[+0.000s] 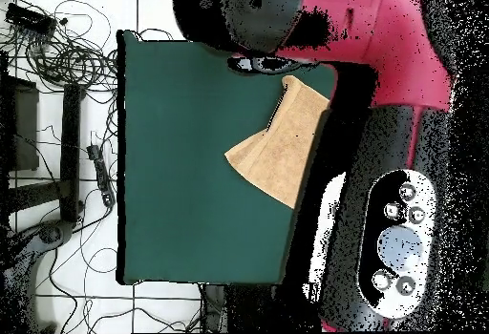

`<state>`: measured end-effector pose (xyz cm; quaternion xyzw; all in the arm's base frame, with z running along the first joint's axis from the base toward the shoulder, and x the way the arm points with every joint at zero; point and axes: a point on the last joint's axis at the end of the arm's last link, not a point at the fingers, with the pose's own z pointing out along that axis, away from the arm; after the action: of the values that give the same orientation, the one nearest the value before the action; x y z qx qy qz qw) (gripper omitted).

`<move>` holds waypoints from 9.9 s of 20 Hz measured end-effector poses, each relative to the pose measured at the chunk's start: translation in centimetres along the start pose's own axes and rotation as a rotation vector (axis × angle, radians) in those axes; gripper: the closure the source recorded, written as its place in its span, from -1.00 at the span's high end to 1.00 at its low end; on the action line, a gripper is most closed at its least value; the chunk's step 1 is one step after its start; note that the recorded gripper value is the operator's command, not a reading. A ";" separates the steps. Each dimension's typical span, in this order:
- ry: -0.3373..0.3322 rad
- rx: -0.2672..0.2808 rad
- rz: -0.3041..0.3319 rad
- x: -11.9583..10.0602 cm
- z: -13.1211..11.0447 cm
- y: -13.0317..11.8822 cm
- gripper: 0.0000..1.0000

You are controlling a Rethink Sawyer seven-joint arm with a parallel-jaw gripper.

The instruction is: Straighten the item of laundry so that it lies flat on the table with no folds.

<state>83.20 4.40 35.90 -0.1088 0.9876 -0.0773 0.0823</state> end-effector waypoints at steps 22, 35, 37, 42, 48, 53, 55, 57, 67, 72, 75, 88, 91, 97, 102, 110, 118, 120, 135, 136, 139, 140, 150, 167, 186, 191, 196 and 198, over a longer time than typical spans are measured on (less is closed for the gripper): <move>-0.025 -0.013 -0.060 -0.5 -1.1 6.9 1.00; -0.107 -0.002 -0.051 -0.9 3.1 9.9 1.00; -0.129 0.006 -0.038 -1.1 4.4 10.7 1.00; -0.154 0.012 0.001 -1.0 7.6 12.0 1.00; -0.147 0.011 0.016 -0.5 11.5 12.5 1.00; -0.124 0.005 0.011 0.3 14.4 13.1 1.00; -0.102 0.000 0.009 1.0 15.7 13.4 1.00; -0.091 -0.002 0.008 1.4 16.1 13.5 1.00; -0.069 -0.018 0.046 2.3 16.4 11.8 1.00; -0.076 -0.021 0.078 2.3 15.4 9.8 1.00; -0.083 -0.022 0.107 2.3 14.8 7.9 1.00; -0.095 -0.005 0.216 3.0 13.8 -0.6 1.00; -0.091 -0.002 0.231 3.3 14.1 -1.8 1.00; -0.086 -0.001 0.243 3.7 14.5 -2.7 1.00; -0.082 -0.001 0.243 3.8 14.8 -2.7 1.00; -0.074 0.001 0.238 4.0 15.4 -2.6 1.00; -0.039 -0.002 0.235 4.9 17.9 -2.6 1.00; -0.026 -0.005 0.235 5.3 18.8 -2.5 1.00; 0.085 -0.032 0.238 9.0 27.5 -1.7 1.00; 0.088 -0.032 0.239 9.2 27.9 -1.8 1.00; 0.093 -0.033 0.242 9.7 28.8 -2.0 1.00; 0.095 -0.032 0.243 9.8 29.1 -2.0 1.00; 0.079 -0.006 0.213 10.4 31.2 -2.0 1.00; 0.140 -0.026 0.196 12.9 37.4 0.0 1.00; 0.135 -0.020 0.188 13.3 38.3 0.1 1.00; 0.130 -0.018 0.186 13.6 39.4 0.2 1.00; 0.122 -0.015 0.186 13.3 39.7 0.1 1.00; 0.121 -0.015 0.186 13.2 39.7 0.1 1.00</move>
<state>77.59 -3.86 -4.76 -0.0122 0.9972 -0.0684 0.0288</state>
